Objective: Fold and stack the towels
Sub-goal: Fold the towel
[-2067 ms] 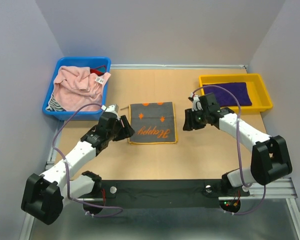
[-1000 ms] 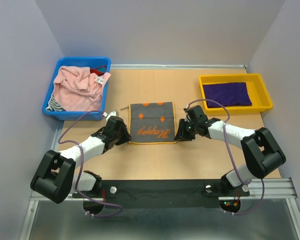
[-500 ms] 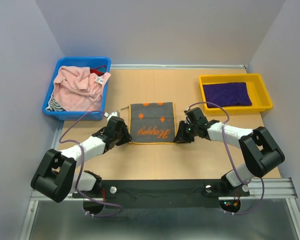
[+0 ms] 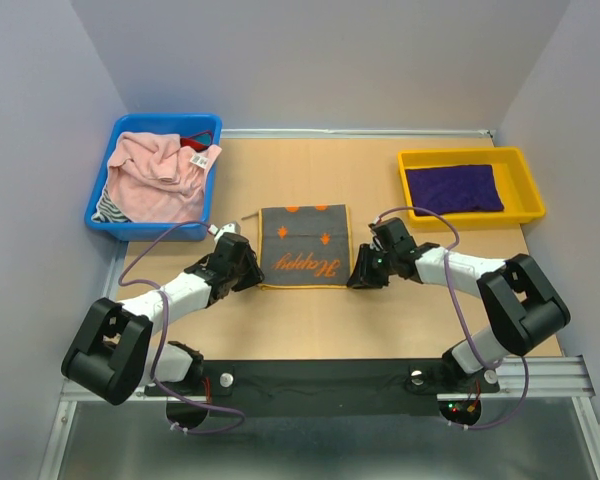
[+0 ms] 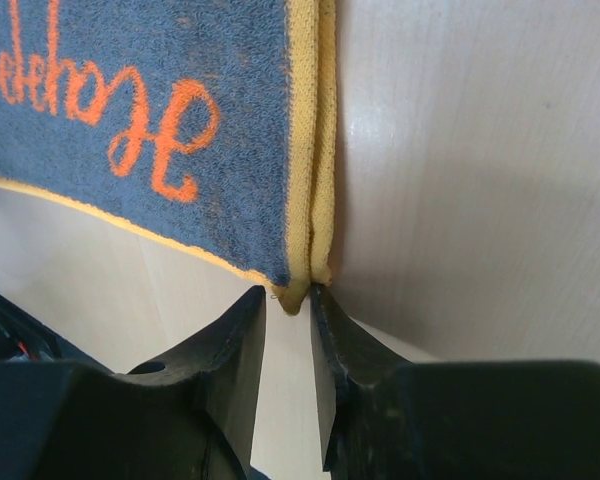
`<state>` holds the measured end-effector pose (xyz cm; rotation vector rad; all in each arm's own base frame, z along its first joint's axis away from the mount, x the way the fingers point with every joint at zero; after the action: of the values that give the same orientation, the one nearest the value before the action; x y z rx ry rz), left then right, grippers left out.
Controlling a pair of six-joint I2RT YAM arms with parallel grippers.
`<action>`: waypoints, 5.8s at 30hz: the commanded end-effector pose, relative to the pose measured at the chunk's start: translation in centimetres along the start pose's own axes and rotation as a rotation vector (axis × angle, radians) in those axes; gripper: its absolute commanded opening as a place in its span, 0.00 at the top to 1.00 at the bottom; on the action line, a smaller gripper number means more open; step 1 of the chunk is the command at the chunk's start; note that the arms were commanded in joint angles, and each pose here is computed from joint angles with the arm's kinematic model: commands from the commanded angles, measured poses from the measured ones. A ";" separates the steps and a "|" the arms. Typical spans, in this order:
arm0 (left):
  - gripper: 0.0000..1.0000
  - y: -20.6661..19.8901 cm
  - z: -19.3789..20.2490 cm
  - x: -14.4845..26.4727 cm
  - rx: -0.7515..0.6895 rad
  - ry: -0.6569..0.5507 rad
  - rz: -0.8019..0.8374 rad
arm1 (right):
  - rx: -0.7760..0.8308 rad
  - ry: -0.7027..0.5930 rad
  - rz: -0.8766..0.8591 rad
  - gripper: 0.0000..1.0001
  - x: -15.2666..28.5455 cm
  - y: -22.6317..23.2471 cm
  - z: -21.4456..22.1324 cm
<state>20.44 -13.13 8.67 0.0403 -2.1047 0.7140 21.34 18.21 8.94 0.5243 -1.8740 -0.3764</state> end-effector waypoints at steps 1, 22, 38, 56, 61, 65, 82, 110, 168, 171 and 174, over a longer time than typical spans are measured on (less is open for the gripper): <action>0.55 -0.3 -0.3 0.0 -0.014 -0.025 0.013 | -0.001 -0.002 0.024 0.69 0.0 -0.4 0.9; 0.69 -0.6 -0.5 0.4 -0.017 -0.037 0.029 | 0.042 -0.099 -0.025 1.00 1.5 1.7 -1.6; 0.67 -0.3 -0.1 1.5 0.001 -0.036 0.050 | 0.147 -0.129 0.098 1.00 2.2 1.3 -3.3; 0.72 0.0 2.6 1.5 -0.010 0.036 0.039 | 0.157 -0.062 0.143 0.99 0.6 -0.2 -2.3; 0.72 -0.2 3.2 1.1 -0.028 0.051 0.026 | 0.158 -0.067 0.135 0.99 0.6 0.0 -2.4; 0.72 -0.4 3.2 1.1 -0.028 0.043 0.018 | 0.161 -0.071 0.132 1.00 0.7 0.1 -2.5; 0.66 -1.6 2.0 1.8 0.025 -0.024 0.048 | 0.190 -0.138 0.086 0.99 2.2 1.6 -4.0; 1.00 -3.5 0.1 3.4 0.033 -0.077 0.063 | 0.254 -0.198 0.177 1.00 3.7 1.8 -6.0; 0.48 -10.1 -5.8 0.1 -0.133 -0.165 0.069 | 0.280 -0.281 0.343 0.76 4.9 0.5 -7.7; 0.50 -10.3 -5.4 -1.1 -0.134 -0.138 0.064 | 0.292 -0.248 0.257 0.77 3.8 1.1 -7.6; 0.51 -9.9 -4.6 -2.6 -0.137 -0.092 0.053 | 0.270 -0.215 0.254 0.78 2.3 0.3 -6.8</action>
<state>27.34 -19.03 13.72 -0.0259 -2.2510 0.6056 26.16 16.28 13.79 0.3642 -2.1846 0.0411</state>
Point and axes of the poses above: each gripper's point midway between its finger pads, its own x axis back along the fingers, its own y axis along the line the jaws close on, z = x × y, the point moved 8 cm from there along x, back along the fingers, and after that the axes turned 9 degrees about x, right-handed, at the moved point
